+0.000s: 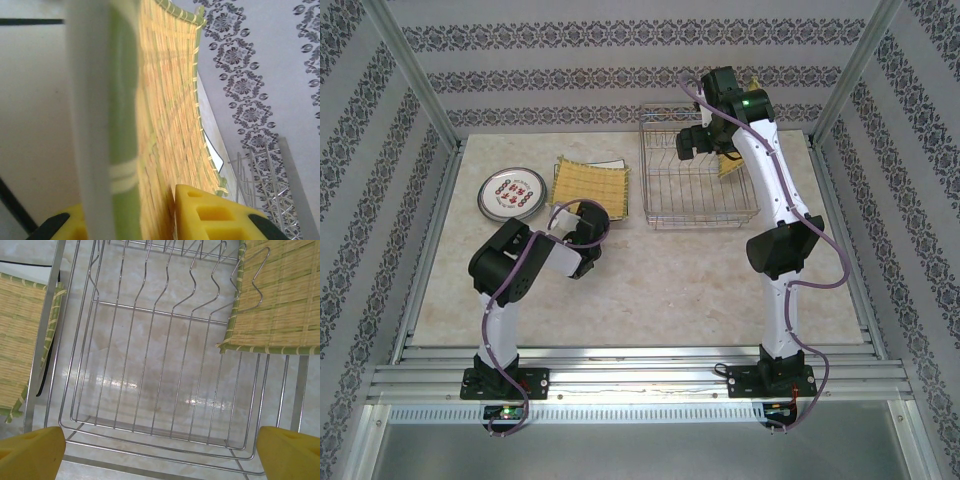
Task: Unload the plates from the dish rack
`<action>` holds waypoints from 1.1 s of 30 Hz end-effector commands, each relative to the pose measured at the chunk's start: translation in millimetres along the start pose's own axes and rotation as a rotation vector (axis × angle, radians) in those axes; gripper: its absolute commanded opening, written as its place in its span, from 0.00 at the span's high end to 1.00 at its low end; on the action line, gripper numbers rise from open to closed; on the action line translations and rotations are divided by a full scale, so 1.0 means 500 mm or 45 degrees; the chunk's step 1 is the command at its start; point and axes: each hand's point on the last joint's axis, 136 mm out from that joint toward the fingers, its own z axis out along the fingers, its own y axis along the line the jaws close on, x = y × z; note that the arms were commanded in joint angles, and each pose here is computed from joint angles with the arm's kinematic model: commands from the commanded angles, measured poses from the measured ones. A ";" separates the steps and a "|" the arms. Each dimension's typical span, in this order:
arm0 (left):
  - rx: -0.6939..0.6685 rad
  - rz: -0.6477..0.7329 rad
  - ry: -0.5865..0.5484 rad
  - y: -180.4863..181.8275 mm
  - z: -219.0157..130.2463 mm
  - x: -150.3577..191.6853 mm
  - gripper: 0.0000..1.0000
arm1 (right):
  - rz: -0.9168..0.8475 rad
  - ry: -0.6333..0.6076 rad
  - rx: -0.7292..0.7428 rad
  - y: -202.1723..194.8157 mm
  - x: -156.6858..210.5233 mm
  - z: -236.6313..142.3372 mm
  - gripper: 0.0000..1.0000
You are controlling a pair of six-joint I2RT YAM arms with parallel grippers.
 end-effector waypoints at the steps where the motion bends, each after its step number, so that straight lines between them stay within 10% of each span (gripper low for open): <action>1: -0.066 0.027 -0.013 0.029 -0.007 0.007 0.72 | -0.018 0.003 -0.016 0.003 0.001 0.001 0.02; 16: -0.305 0.283 0.133 0.050 -0.040 0.027 0.43 | -0.013 -0.024 -0.068 0.027 -0.011 0.012 0.02; 33: -0.447 0.475 0.216 0.058 -0.068 0.024 0.31 | 0.021 -0.069 -0.156 0.051 -0.029 0.031 0.02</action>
